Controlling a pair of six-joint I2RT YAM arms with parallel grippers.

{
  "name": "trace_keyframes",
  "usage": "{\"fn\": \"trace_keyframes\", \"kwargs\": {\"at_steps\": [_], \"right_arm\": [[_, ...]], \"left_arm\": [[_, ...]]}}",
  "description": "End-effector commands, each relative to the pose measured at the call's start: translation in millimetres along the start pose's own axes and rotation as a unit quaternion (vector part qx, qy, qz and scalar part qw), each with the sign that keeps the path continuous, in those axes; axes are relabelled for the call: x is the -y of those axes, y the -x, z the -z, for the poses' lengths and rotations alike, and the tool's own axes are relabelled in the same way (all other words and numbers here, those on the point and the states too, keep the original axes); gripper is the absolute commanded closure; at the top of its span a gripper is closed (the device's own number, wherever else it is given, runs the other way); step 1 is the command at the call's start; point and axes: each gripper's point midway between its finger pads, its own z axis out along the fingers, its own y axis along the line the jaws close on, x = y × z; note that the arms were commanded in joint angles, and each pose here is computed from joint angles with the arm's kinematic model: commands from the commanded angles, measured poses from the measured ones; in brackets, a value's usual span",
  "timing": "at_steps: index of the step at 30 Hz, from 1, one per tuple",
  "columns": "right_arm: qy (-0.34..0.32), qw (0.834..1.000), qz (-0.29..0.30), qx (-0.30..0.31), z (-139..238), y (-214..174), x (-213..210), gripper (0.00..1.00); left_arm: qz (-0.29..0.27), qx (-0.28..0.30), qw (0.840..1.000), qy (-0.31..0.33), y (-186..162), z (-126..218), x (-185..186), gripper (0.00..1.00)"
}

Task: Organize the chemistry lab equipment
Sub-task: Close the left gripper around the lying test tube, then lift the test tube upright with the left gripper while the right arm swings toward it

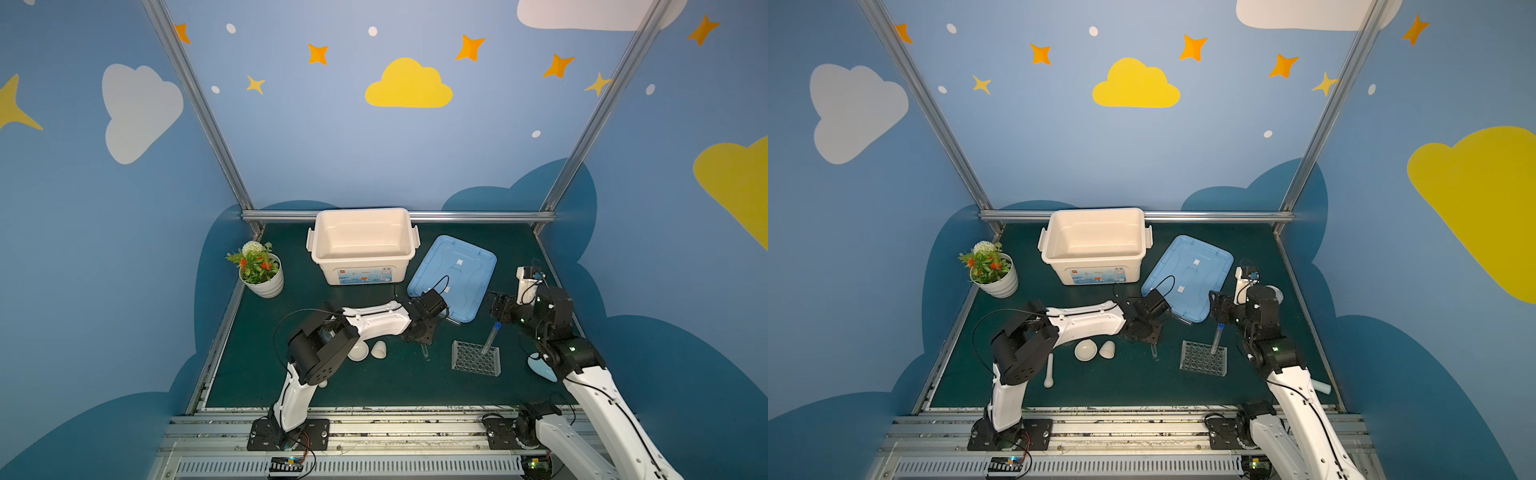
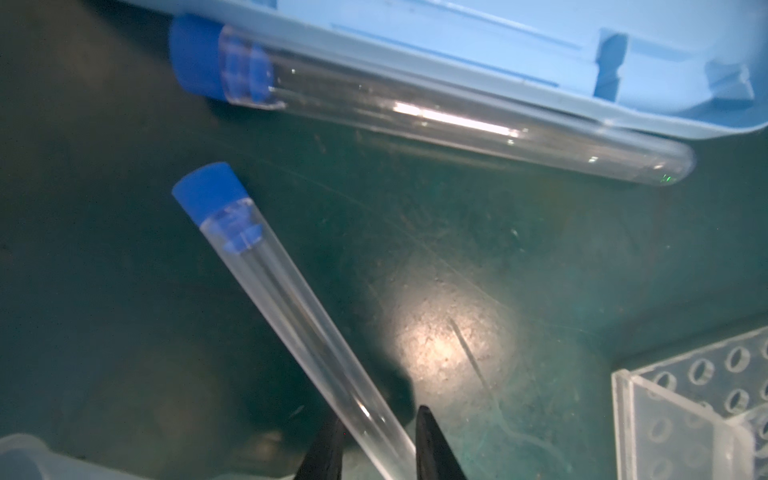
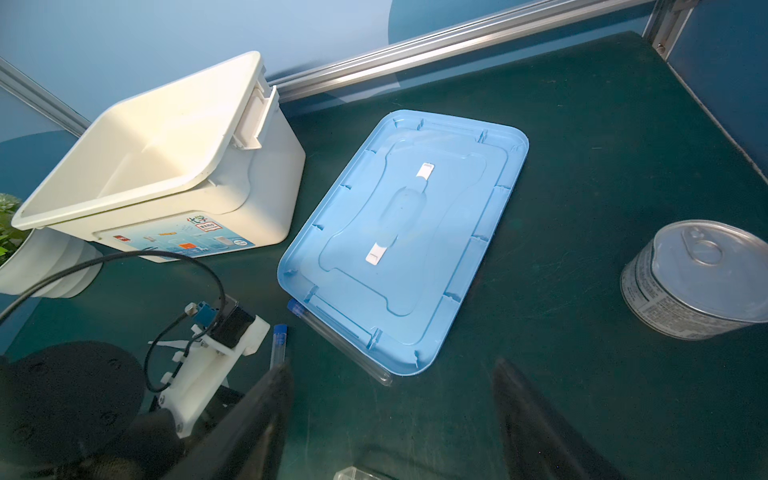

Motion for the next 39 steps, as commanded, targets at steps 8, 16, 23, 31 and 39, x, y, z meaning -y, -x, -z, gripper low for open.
{"fn": "trace_keyframes", "kwargs": {"at_steps": [8, 16, 23, 31, 39], "right_arm": [[0.006, 1.0, -0.001, 0.011, 2, 3, -1, 0.24], [0.011, 1.0, -0.001, 0.009, 0, 4, -2, 0.24], [0.012, 1.0, -0.003, 0.007, 0, 4, -3, 0.24], [0.007, 1.0, -0.003, 0.011, 3, 6, -1, 0.24], [0.057, 0.998, -0.022, -0.031, -5, 2, -16, 0.24]], "left_arm": [[-0.014, -0.03, 0.999, 0.011, -20, -1, 1, 0.74], [-0.019, -0.042, 0.999, 0.023, -32, -4, -3, 0.79], [-0.033, -0.047, 0.998, 0.031, -37, -2, -7, 0.83], [-0.044, -0.052, 0.997, 0.043, -40, -5, -12, 0.85], [-0.054, -0.008, 0.998, 0.004, -25, 12, 2, 0.89]]}}
